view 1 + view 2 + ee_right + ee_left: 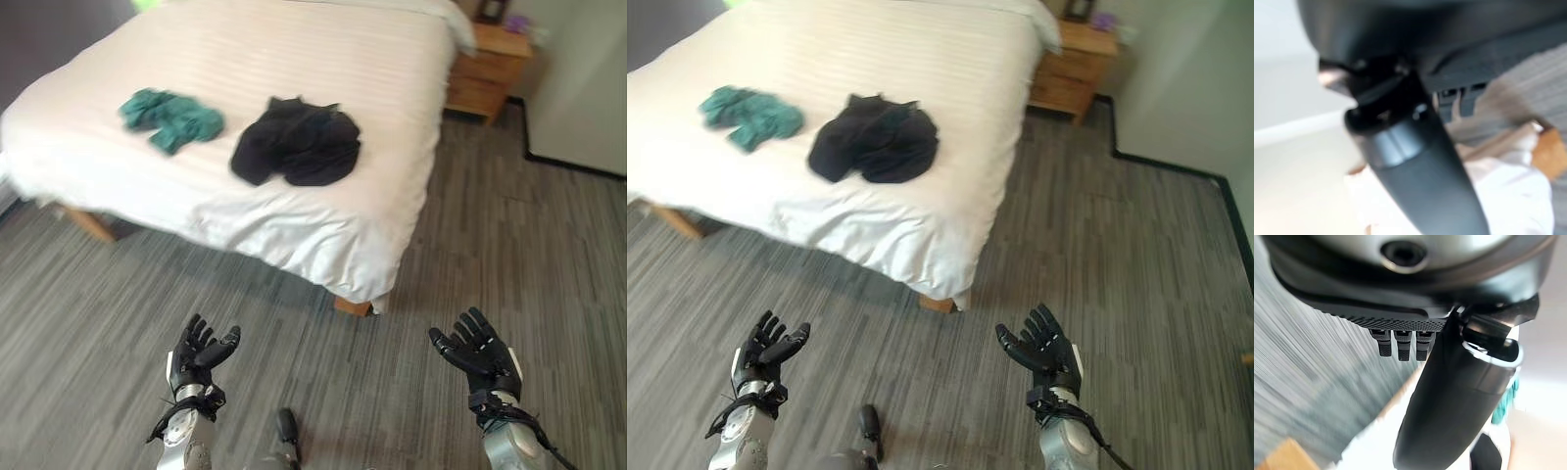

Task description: Pick up bed clothes into laundry basket.

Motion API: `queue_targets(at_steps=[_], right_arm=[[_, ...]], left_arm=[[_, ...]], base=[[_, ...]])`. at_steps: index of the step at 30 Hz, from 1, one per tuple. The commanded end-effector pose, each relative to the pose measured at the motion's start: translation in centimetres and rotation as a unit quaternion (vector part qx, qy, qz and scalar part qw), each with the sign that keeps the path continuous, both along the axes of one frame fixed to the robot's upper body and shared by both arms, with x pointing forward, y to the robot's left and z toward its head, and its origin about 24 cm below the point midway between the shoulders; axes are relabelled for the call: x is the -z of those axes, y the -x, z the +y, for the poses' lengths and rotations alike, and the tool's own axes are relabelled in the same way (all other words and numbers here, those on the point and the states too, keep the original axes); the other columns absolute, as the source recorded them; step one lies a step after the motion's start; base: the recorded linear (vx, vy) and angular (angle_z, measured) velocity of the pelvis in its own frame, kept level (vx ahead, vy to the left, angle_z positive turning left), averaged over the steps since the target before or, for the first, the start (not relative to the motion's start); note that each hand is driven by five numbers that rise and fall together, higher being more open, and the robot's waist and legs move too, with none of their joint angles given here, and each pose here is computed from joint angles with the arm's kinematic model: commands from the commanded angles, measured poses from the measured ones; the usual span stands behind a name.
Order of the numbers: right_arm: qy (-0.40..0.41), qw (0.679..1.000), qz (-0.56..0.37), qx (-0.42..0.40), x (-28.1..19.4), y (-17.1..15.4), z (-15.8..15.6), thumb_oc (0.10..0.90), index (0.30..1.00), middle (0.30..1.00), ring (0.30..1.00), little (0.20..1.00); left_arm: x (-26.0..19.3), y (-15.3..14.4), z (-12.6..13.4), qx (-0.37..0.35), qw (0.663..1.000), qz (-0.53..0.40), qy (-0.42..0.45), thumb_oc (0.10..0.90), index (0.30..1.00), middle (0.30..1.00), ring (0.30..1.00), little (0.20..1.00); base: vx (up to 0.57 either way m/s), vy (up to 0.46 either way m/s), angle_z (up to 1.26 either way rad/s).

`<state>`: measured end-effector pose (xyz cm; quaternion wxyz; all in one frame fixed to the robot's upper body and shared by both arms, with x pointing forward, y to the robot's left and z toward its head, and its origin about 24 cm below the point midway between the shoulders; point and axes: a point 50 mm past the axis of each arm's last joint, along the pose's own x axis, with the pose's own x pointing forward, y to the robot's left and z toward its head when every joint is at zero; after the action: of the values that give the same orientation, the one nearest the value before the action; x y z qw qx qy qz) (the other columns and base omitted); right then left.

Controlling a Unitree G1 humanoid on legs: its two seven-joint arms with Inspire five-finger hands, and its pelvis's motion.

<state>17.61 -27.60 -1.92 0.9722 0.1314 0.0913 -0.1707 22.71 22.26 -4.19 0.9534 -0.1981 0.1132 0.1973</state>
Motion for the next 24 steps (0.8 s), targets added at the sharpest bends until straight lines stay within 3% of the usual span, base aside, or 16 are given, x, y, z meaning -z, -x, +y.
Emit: queue_targets(at_steps=[1,7,10,15,24], right_arm=[[0.014,0.995,-0.1,-0.007,-3.1,-2.6,0.1,0.8,0.9,0.9,0.9,0.9],[0.014,0.996,-0.091,0.004,-2.7,-1.8,-0.6,0.8,0.9,0.9,0.9,0.9],[-0.012,0.996,-0.082,0.045,-1.6,0.1,-1.5,0.8,0.9,0.9,0.9,0.9],[0.001,0.997,-0.066,0.045,-1.5,1.5,-2.3,0.8,0.9,0.9,0.9,0.9],[0.064,0.982,-0.144,0.103,-5.6,0.0,-4.7,0.8,0.9,0.9,0.9,0.9]], left_arm=[[-5.8,-2.7,2.9,-0.004,0.989,-0.133,-0.072,0.8,0.9,0.9,0.9,0.9],[-5.9,-2.9,2.6,0.015,0.988,-0.138,-0.073,0.8,0.9,0.9,0.9,0.9],[-5.2,-3.4,0.9,0.065,0.988,-0.124,-0.072,0.8,0.9,0.9,0.9,0.9],[-4.9,-3.7,-0.9,0.102,0.984,-0.124,-0.071,0.8,0.9,0.9,0.9,0.9],[-4.8,-3.1,-1.1,0.086,0.987,-0.131,-0.043,0.8,0.9,0.9,0.9,0.9]], base=[[0.22,0.166,0.07],[0.23,0.108,0.13],[0.45,0.128,0.33],[0.27,-0.028,0.95],[0.13,-0.09,0.4]])
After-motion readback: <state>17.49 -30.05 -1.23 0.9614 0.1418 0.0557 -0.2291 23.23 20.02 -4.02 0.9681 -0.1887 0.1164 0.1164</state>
